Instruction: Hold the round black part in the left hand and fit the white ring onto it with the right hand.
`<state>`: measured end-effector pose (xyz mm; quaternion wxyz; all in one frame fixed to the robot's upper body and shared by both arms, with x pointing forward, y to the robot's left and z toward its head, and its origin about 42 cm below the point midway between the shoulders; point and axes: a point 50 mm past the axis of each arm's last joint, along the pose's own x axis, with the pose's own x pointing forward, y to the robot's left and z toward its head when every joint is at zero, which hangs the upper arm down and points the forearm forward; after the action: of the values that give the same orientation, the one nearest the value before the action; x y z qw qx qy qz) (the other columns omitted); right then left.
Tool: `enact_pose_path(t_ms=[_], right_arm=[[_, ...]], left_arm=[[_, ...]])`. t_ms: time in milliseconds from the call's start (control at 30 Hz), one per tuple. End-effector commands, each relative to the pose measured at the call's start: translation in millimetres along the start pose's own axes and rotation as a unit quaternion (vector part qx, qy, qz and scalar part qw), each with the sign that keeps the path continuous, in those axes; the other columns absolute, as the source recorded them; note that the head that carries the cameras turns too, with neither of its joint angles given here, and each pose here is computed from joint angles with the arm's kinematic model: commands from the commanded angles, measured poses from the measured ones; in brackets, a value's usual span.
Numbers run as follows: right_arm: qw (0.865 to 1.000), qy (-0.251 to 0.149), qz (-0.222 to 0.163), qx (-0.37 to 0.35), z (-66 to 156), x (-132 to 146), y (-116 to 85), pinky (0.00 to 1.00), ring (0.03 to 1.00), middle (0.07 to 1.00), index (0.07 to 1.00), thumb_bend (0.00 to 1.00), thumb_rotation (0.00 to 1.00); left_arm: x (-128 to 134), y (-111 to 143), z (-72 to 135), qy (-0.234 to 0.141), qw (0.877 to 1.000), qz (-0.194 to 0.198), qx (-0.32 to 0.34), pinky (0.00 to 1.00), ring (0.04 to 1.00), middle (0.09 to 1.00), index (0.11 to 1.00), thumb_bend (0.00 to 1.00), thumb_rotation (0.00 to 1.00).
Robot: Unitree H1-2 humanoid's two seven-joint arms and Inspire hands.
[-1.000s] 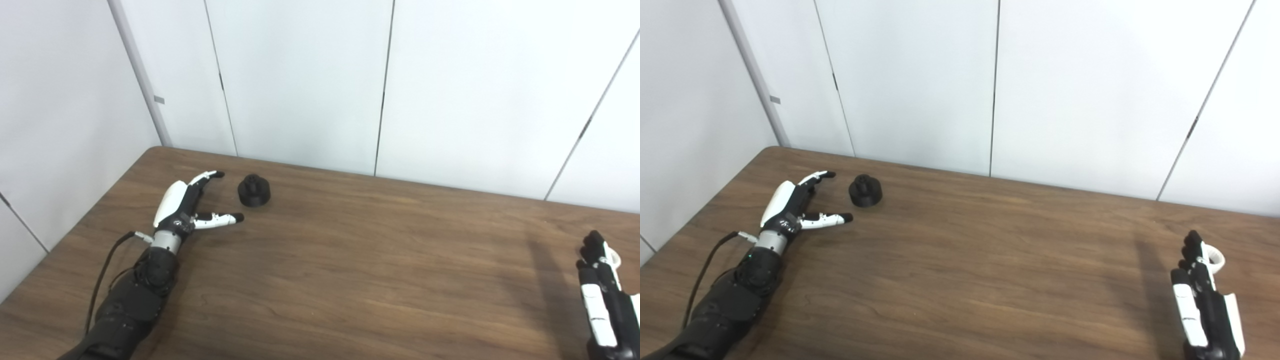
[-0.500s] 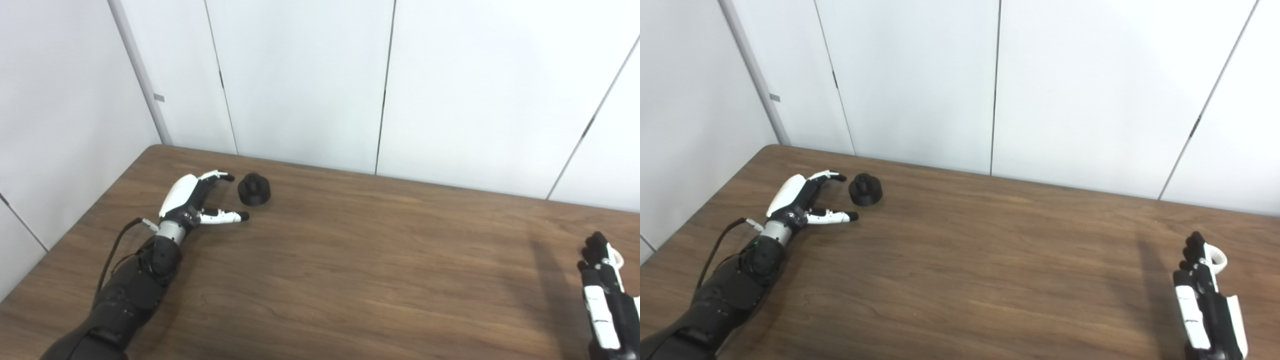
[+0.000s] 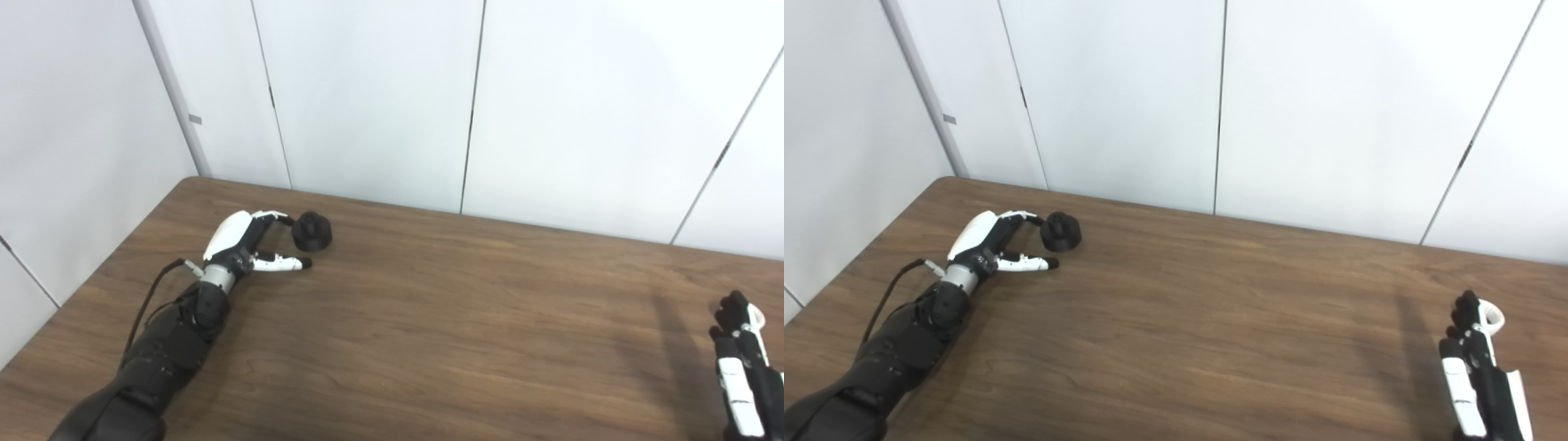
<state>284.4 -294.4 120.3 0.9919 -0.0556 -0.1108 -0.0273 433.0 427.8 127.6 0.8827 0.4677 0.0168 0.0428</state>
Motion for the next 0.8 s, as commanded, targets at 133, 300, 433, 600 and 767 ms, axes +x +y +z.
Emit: enact_pose_path(t_ms=[133,300,433,600,767], right_arm=[[0.999,0.047,-0.01,0.018,-18.4,-32.0,3.5,1.0,1.0,1.0,1.0,0.35,0.83],[0.999,0.043,-0.01,0.02,-16.9,-35.5,3.0,1.0,1.0,1.0,1.0,0.36,0.83],[0.999,0.046,-0.014,0.023,-13.5,-38.1,3.2,1.0,1.0,1.0,1.0,0.39,0.83],[0.999,0.046,-0.018,0.009,-11.3,-40.1,2.6,1.0,1.0,1.0,0.998,0.41,0.85],[0.999,0.045,-0.019,0.016,-9.3,-41.2,3.9,1.0,1.0,1.0,1.0,0.4,0.83]], left_arm=[[8.1,-4.0,4.2,0.008,0.999,-0.027,0.016,0.91,0.916,0.862,0.743,0.97,0.34],[11.7,-5.1,7.9,0.004,0.999,-0.034,0.021,0.91,0.911,0.856,0.743,0.97,0.35],[15.3,-5.8,10.6,0.004,0.999,-0.035,0.02,0.9,0.9,0.846,0.735,0.97,0.34],[19.7,-3.9,14.5,0.006,0.999,-0.043,0.022,0.9,0.902,0.851,0.737,0.97,0.34],[22.0,-4.3,15.7,0.004,0.999,-0.048,0.023,0.91,0.9,0.85,0.735,0.97,0.34]])
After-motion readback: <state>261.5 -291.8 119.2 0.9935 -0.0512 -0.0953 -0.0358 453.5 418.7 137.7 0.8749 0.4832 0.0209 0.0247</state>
